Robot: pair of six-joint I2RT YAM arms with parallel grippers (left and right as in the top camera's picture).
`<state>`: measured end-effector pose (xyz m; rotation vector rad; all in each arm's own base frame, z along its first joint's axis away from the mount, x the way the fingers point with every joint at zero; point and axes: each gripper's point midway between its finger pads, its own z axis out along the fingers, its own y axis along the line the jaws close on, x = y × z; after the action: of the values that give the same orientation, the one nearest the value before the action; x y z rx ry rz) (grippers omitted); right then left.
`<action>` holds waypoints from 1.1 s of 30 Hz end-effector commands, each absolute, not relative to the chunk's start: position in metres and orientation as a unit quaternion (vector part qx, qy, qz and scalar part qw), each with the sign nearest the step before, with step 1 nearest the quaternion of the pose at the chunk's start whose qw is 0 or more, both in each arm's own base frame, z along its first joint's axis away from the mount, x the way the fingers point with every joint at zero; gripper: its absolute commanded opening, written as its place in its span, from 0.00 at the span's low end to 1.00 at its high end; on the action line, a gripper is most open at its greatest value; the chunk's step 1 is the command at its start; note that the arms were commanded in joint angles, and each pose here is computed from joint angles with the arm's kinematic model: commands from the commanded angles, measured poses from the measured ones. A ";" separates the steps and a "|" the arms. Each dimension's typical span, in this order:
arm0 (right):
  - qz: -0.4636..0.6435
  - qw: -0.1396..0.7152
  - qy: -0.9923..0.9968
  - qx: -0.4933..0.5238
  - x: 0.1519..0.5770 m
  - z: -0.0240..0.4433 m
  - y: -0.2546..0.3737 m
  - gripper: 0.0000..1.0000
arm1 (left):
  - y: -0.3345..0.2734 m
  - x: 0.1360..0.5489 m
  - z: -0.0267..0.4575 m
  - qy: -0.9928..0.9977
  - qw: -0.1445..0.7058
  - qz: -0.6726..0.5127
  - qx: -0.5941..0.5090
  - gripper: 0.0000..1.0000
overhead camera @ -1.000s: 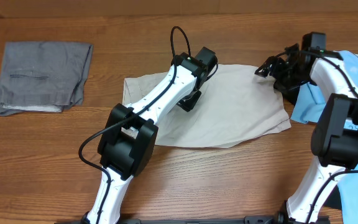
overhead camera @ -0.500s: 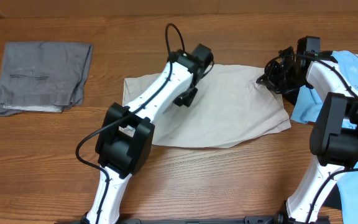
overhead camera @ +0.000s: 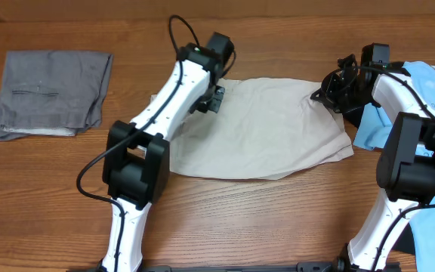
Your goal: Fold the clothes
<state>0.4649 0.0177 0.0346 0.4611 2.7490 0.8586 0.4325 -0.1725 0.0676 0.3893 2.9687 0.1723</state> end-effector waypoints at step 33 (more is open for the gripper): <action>0.148 -0.088 0.981 0.095 0.364 0.029 0.049 0.04 | -0.097 0.349 0.032 0.995 -0.103 -0.004 -0.020 0.04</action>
<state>0.3643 0.0566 0.0274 0.3110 3.2444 0.7043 0.3655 -0.1075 0.0382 -0.0142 3.3086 -0.0499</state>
